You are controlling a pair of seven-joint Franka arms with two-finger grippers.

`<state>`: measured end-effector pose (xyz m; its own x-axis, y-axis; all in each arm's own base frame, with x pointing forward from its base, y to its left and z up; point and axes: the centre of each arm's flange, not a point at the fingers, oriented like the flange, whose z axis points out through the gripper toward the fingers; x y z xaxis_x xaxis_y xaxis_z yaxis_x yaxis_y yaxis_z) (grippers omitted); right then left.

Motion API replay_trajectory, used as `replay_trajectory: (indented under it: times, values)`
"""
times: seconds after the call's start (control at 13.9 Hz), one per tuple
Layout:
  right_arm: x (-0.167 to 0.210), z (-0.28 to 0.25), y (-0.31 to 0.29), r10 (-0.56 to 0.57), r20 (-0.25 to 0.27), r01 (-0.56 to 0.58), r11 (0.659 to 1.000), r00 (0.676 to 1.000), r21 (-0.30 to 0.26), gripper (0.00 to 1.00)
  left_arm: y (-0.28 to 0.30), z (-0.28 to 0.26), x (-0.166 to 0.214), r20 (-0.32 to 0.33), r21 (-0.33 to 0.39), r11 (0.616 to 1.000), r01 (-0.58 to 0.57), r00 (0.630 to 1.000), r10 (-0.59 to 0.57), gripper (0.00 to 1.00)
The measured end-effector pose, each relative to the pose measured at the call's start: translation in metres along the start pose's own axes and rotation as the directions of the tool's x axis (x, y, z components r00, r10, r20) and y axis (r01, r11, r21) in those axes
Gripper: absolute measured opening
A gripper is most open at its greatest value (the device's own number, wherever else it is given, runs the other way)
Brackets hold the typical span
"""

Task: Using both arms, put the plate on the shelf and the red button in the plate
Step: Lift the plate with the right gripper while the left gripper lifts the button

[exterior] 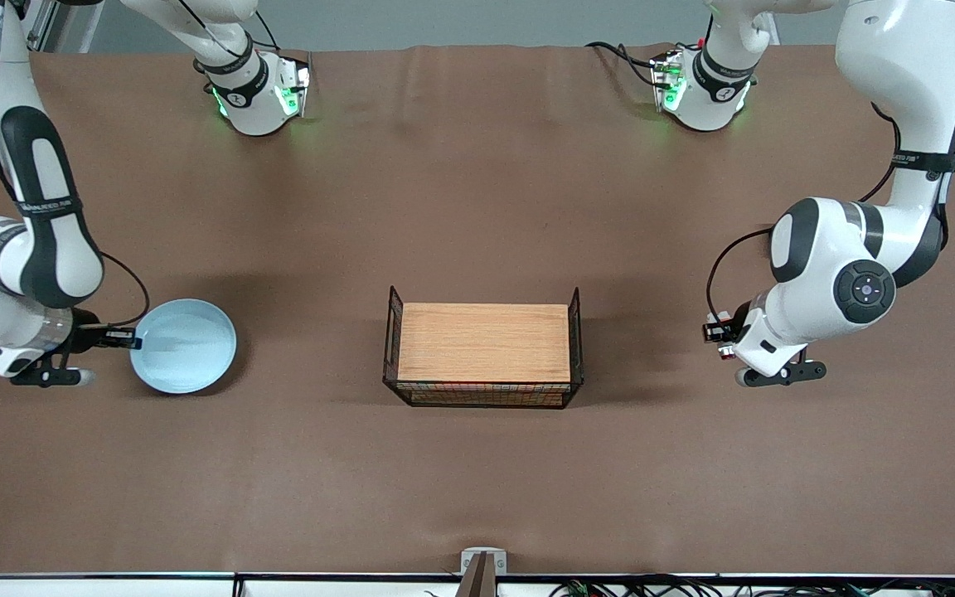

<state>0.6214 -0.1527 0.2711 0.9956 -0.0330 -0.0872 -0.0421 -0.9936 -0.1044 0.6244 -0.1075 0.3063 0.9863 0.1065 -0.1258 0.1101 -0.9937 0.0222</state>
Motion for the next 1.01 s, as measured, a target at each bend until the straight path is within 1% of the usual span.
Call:
replay_trajectory:
  times: [0.07, 0.14, 0.29, 0.43, 0.5, 0.65, 0.72, 0.79, 0.94, 1.01]
  values:
    - [0.002, -0.015, 0.0, 0.038, -0.01, -0.038, 0.999, 0.999, 0.004, 0.04, 0.0, 0.0, 0.0, 0.0, 0.0, 1.0, 0.0, 1.0, 0.0, 0.41]
    - [0.001, -0.032, -0.002, 0.092, -0.005, -0.092, 0.996, 0.996, 0.011, 0.04, 0.0, 0.0, 0.0, 0.0, 0.0, 1.0, 0.0, 1.0, 0.0, 0.41]
    - [-0.008, -0.071, -0.011, 0.192, 0.041, -0.193, 0.981, 0.981, 0.029, 0.04, 0.0, 0.0, 0.0, 0.0, 0.0, 1.0, 0.0, 1.0, 0.0, 0.41]
    - [-0.018, -0.115, -0.022, 0.299, 0.071, -0.302, 0.953, 0.952, 0.035, 0.04, 0.0, 0.0, 0.0, -0.001, 0.0, 1.0, 0.0, 1.0, 0.0, 0.41]
    - [-0.026, -0.138, -0.029, 0.355, 0.08, -0.359, 0.933, 0.931, 0.036, 0.04, 0.0, 0.0, 0.001, -0.001, 0.0, 1.0, 0.0, 1.0, 0.0, 0.41]
    - [-0.042, -0.18, -0.052, 0.464, 0.091, -0.469, 0.883, 0.881, 0.035, 0.04, 0.0, -0.002, 0.002, -0.005, -0.002, 1.0, 0.001, 1.0, -0.001, 0.41]
    - [-0.051, -0.2, -0.069, 0.521, 0.093, -0.526, 0.85, 0.848, 0.032, 0.04, 0.0, -0.005, 0.003, -0.011, -0.003, 1.0, 0.002, 1.0, -0.002, 0.41]
    - [-0.061, -0.217, -0.09, 0.577, 0.097, -0.582, 0.813, 0.811, 0.025, 0.04, 0.0, -0.011, 0.004, -0.019, -0.007, 1.0, 0.003, 1.0, -0.003, 0.41]
    - [-0.079, -0.244, -0.138, 0.683, 0.103, -0.687, 0.726, 0.723, 0.004, 0.04, 0.0, -0.027, 0.002, -0.021, -0.016, 1.0, 0.013, 1.0, -0.014, 0.41]
    - [-0.088, -0.255, -0.166, 0.732, 0.104, -0.736, 0.677, 0.674, 0.0, 0.04, 0.0, -0.041, -0.002, -0.025, -0.018, 1.0, 0.023, 0.999, -0.023, 0.41]
